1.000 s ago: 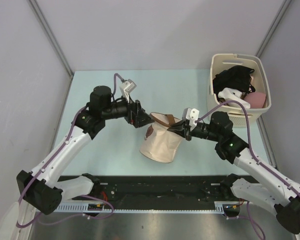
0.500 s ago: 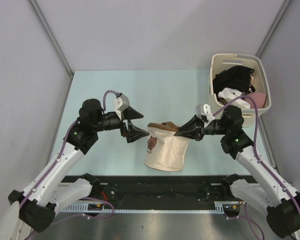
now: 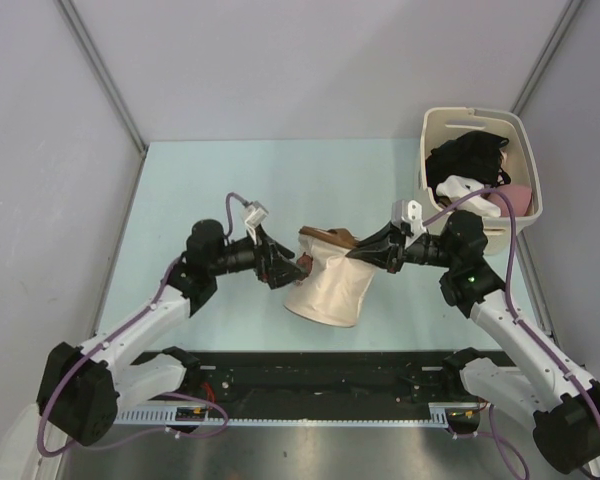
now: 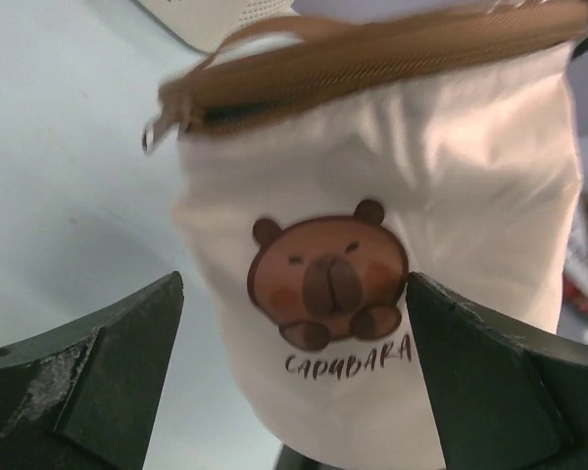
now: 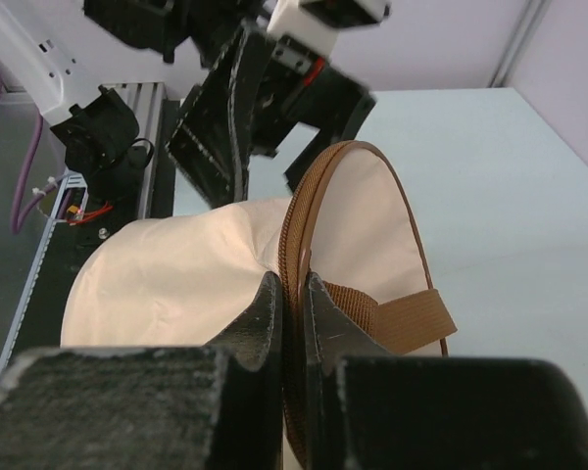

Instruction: Unzip the laundry bag and remove the bra

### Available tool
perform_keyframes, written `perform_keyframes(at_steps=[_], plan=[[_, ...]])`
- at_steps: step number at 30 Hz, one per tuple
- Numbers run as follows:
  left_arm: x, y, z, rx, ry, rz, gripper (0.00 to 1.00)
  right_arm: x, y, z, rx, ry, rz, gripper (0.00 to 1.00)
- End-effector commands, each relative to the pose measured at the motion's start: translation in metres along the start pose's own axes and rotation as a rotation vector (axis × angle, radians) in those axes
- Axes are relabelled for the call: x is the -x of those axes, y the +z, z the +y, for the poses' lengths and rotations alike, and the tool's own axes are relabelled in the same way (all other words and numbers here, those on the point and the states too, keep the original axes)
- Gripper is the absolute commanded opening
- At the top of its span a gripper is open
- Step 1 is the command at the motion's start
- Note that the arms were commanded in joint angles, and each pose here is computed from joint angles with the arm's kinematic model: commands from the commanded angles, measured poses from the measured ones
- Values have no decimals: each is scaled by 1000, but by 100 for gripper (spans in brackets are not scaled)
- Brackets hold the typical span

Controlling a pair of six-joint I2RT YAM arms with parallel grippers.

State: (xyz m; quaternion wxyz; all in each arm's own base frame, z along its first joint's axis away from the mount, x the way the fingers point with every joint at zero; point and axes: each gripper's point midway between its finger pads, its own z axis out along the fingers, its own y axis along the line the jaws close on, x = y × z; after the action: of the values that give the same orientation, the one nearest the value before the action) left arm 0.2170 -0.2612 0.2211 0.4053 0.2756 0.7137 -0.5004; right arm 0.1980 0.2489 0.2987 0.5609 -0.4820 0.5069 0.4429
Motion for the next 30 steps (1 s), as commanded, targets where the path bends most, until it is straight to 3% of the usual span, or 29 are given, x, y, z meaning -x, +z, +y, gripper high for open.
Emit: perform_keyframes(at_steps=[1,4,8,13,14,16,17,19,20,21,27,28,29,30], plan=[[15,-5,-20,-90,-159,-199,100,21,0,-7,-51,-90,-59,0],[4,-3,-7,-43,-184,-147,100,24,-2,-5,-52,-104,-68,0],[4,2,-3,-54,-217,-164,100,27,-4,-2,-55,-114,-75,0],[-6,16,-11,-225,-304,-124,100,31,-4,-1,-53,-115,-91,0],[5,14,-23,-296,-304,-162,97,31,-3,-1,-52,-113,-92,0],[-4,20,-22,-358,-372,-120,84,31,-3,-1,-53,-111,-94,0],[1,18,-28,-405,-444,-115,64,31,-3,-1,-55,-109,-94,0],[14,8,-47,-533,-368,-163,35,28,-3,-1,-61,-108,-85,0],[12,14,-41,-544,-464,-131,9,26,-3,-2,-65,-102,-77,0],[11,17,-40,-549,-476,-109,0,24,-3,-3,-72,-106,-70,0],[17,17,-37,-496,-447,-143,0,7,-10,-17,-178,-95,1,1],[17,20,-33,-469,-405,-144,0,2,-12,-19,-204,-78,22,20],[27,16,-39,-458,-354,-163,0,2,-17,-28,-266,-80,31,33],[14,24,-25,-366,-450,-92,0,2,-19,-30,-291,-82,35,41]])
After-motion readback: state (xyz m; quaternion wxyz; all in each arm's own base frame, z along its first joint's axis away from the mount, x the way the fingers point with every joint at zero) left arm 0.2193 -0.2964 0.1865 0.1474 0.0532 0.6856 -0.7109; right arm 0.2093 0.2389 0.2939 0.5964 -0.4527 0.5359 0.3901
